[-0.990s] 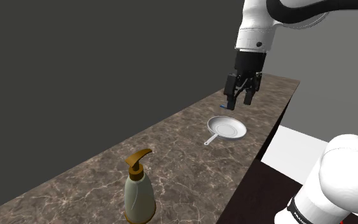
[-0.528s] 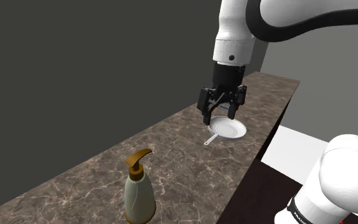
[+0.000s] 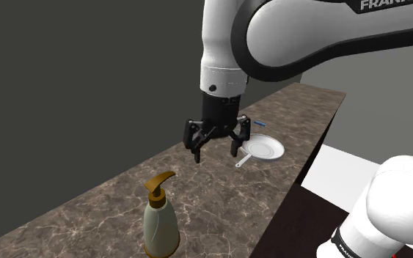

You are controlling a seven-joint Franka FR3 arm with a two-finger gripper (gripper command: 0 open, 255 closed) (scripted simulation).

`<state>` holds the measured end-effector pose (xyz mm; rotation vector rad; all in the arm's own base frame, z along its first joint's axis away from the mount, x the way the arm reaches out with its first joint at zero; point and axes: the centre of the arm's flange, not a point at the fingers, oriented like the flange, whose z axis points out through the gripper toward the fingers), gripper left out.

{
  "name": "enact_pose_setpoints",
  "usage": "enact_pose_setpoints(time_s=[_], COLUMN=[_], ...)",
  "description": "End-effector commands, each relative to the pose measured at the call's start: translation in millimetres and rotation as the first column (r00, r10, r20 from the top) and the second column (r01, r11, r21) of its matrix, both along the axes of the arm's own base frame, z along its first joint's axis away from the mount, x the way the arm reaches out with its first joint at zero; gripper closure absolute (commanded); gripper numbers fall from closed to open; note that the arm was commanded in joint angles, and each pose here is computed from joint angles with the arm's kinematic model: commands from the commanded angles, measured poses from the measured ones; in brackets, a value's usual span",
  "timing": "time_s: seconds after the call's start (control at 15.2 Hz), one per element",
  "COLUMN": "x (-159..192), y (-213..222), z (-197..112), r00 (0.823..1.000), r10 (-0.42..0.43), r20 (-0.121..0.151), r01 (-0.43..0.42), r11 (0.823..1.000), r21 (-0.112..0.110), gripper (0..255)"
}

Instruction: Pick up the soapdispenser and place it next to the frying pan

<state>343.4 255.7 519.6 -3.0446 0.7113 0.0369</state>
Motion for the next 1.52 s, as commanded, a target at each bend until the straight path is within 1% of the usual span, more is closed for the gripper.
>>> enact_pose_setpoints(time_s=[0.0, 0.33, 0.66, 0.73, 1.19, 1.45], x=[10, 41, 78, 80, 80, 80], y=[23, 80, 133, 137, 135, 135], z=[-9, -32, -55, -57, -97, -97], r00=[0.999, 0.987, 0.962, 0.961, 0.961, 0.961], r10=[-0.049, -0.16, -0.269, -0.276, -0.276, -0.276], r20=[0.005, 0.019, 0.035, 0.037, 0.037, 0.037], r01=[0.049, 0.161, 0.271, 0.278, 0.278, 0.278], r11=[0.999, 0.986, 0.96, 0.958, 0.958, 0.958], r21=[-0.01, -0.039, -0.066, -0.068, -0.068, -0.068], gripper=[0, 0, 0, 0, 0, 0])
